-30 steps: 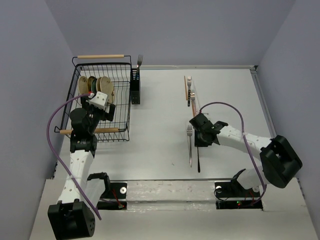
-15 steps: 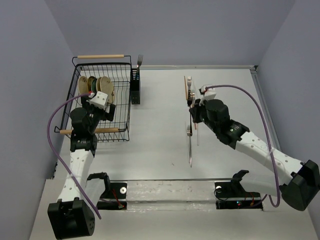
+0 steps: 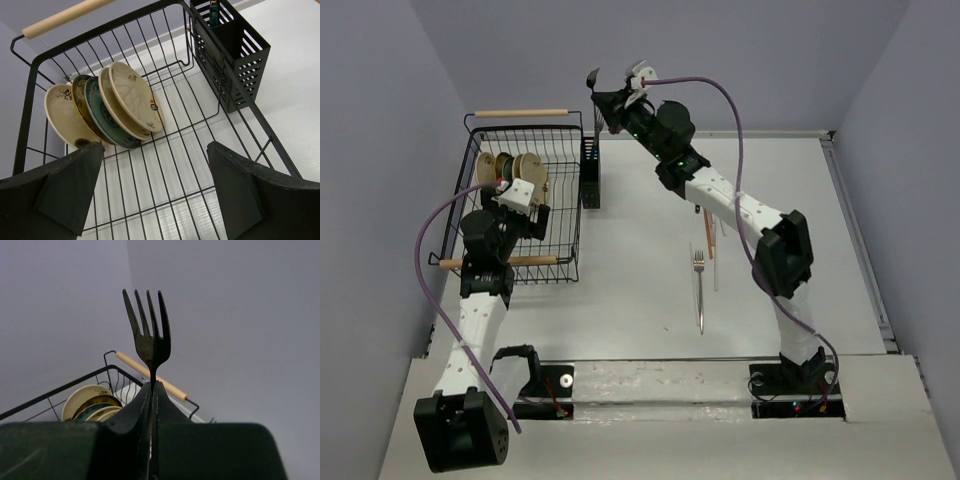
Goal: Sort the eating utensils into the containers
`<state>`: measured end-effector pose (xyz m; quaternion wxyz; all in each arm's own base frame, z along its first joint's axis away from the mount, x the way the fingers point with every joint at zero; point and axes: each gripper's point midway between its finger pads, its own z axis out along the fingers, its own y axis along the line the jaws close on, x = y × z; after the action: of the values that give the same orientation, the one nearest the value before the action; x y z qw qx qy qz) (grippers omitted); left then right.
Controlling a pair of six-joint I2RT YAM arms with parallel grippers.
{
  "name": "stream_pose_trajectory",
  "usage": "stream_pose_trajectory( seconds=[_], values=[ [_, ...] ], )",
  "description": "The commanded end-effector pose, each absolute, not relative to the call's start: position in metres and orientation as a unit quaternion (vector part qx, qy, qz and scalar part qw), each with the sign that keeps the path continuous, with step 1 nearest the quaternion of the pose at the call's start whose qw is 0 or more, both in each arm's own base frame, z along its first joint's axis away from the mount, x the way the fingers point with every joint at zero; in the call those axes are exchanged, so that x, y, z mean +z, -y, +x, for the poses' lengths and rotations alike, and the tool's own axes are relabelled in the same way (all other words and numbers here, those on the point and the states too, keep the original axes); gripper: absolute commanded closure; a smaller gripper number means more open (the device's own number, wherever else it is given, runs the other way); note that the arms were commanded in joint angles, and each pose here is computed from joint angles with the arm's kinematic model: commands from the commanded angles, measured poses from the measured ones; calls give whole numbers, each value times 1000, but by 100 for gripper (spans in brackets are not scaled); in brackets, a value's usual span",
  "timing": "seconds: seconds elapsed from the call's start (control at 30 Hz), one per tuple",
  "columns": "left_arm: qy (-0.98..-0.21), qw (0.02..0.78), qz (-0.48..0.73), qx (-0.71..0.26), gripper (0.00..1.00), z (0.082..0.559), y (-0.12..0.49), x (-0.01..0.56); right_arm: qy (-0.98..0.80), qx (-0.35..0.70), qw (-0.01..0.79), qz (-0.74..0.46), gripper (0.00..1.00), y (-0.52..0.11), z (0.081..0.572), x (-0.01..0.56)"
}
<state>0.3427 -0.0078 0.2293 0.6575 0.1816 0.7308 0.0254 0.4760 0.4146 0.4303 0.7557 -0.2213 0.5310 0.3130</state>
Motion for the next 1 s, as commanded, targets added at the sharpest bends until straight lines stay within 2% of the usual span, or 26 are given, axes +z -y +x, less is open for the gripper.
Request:
stream_pose_trajectory(
  seconds=[0.0, 0.2, 0.43, 0.77, 0.93, 0.97],
  values=[
    [-702, 687, 181, 45, 1, 351, 4, 266, -433, 343, 802, -227, 100, -449, 494, 462],
    [-704, 685, 183, 42, 1, 351, 5, 259, -436, 343, 800, -228, 100, -473, 523, 428],
    [-705, 684, 186, 39, 1, 350, 7, 256, -475, 320, 790, -220, 100, -474, 539, 382],
    [-705, 683, 187, 39, 1, 349, 7, 253, -528, 352, 742, -215, 100, -481, 537, 325],
    [-706, 682, 188, 38, 1, 348, 8, 252, -548, 341, 739, -195, 100, -475, 544, 316],
    [-706, 682, 188, 38, 1, 348, 7, 252, -549, 338, 740, -191, 92, -474, 544, 318]
  ],
)
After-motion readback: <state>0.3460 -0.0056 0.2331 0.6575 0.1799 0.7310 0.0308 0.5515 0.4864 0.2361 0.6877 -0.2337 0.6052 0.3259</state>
